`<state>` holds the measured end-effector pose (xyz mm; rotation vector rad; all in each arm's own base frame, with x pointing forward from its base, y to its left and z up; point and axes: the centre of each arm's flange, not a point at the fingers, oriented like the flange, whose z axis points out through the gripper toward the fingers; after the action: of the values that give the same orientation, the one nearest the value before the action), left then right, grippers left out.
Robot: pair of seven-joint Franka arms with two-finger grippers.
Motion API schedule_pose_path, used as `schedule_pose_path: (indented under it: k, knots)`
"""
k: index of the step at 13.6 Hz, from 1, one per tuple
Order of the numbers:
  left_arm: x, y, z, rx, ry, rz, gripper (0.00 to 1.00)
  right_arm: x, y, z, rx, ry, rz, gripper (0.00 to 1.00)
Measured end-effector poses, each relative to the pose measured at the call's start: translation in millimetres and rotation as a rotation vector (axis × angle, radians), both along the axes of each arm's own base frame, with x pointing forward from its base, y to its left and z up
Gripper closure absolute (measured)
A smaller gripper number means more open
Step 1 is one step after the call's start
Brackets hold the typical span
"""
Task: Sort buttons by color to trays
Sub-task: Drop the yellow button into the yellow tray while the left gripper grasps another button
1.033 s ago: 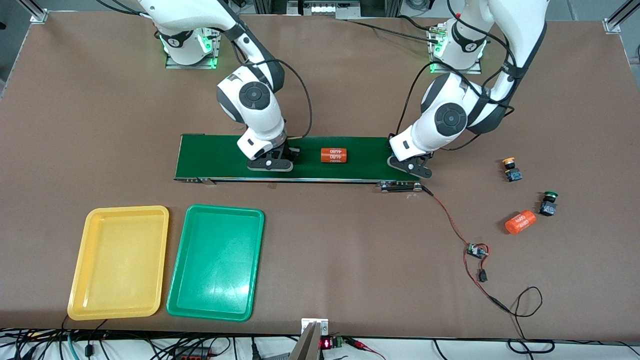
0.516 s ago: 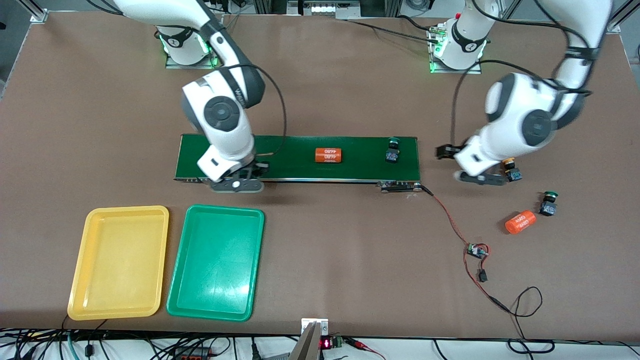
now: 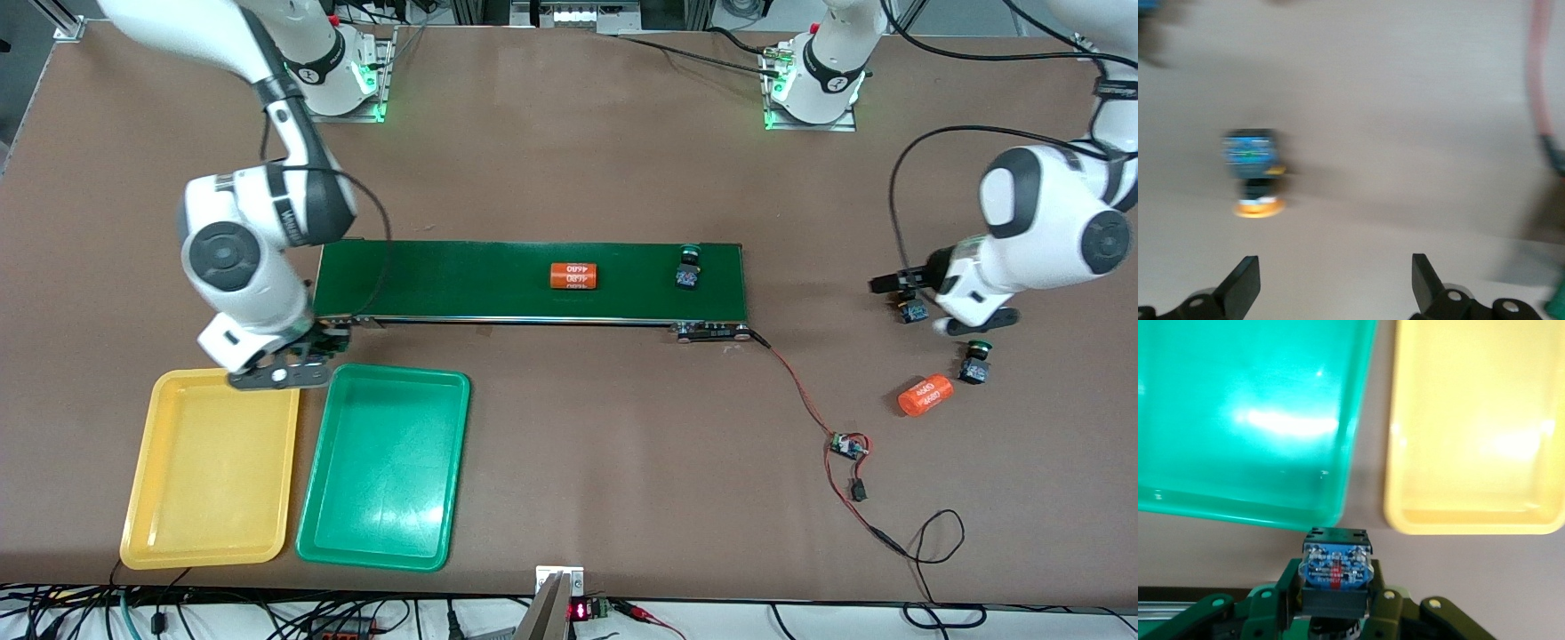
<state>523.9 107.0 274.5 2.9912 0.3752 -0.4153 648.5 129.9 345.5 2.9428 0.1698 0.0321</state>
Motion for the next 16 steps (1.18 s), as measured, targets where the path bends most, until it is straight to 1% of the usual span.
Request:
schedule_pose_path:
  k: [2, 5, 8, 11, 13, 16]
  knots:
    - [-7.7, 34.7, -18.5, 0.012, 0.007, 0.019, 0.00, 8.8, -39.1, -2.6, -0.023, -0.013, 0.015, 0.56]
    - [-10.1, 47.5, -56.1, -0.004, 0.003, 0.031, 0.00, 16.8, -80.5, -24.2, -0.086, -0.028, 0.027, 0.56]
    - [-11.8, 42.4, -88.5, -0.030, 0.016, 0.022, 0.00, 25.1, -125.9, -59.1, -0.094, -0.073, 0.018, 0.56]
    - [-8.5, 42.7, -103.5, 0.008, -0.013, -0.043, 0.00, 30.6, -168.0, -99.6, -0.109, -0.123, 0.047, 0.56]
    - [-6.0, 43.9, -104.3, 0.030, -0.024, -0.076, 0.07, 32.6, -184.7, -124.4, -0.118, -0.158, 0.071, 0.56]
    - [-5.0, 43.0, -104.1, 0.033, -0.025, -0.084, 0.41, 34.5, -199.9, -154.8, -0.113, -0.223, 0.108, 0.56]
